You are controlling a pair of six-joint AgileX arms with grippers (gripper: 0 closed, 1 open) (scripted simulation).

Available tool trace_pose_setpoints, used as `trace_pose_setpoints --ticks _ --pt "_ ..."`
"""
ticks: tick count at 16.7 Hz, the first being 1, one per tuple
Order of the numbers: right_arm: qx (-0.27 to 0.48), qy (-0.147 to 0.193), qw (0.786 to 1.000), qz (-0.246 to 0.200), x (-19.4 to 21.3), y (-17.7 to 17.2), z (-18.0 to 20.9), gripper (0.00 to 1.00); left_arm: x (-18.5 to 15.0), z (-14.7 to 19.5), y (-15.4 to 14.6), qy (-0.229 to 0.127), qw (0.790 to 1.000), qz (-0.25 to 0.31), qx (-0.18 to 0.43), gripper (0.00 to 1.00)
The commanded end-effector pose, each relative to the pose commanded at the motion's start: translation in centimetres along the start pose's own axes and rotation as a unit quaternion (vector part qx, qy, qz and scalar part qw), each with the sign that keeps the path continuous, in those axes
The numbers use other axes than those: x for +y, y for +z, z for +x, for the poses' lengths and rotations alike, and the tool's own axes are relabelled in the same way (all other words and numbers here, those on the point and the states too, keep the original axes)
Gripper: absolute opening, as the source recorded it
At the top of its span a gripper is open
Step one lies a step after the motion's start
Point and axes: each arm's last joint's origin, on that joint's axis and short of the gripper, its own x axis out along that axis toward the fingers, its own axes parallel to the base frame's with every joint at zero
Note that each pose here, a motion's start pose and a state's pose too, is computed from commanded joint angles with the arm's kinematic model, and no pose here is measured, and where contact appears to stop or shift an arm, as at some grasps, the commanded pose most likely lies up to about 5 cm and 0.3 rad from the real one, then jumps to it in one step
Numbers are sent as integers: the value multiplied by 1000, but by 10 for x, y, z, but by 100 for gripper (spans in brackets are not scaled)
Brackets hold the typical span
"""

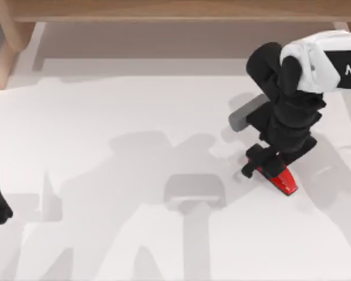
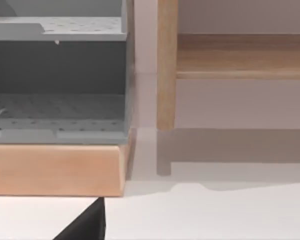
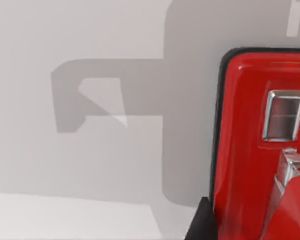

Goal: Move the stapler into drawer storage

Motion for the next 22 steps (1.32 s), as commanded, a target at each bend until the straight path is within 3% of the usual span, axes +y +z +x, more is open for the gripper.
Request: trace_pose_setpoints --ticks 15,18,22 --pt "-7 -4 1000 5 -5 0 -35 0 0 0 0 0 1000 0 0 100" --pt "-56 -31 997 35 -38 -1 -72 0 0 0 0 0 1000 0 0 100" --pt "-113 -91 983 111 -114 -23 -134 0 0 0 0 0 1000 0 0 100"
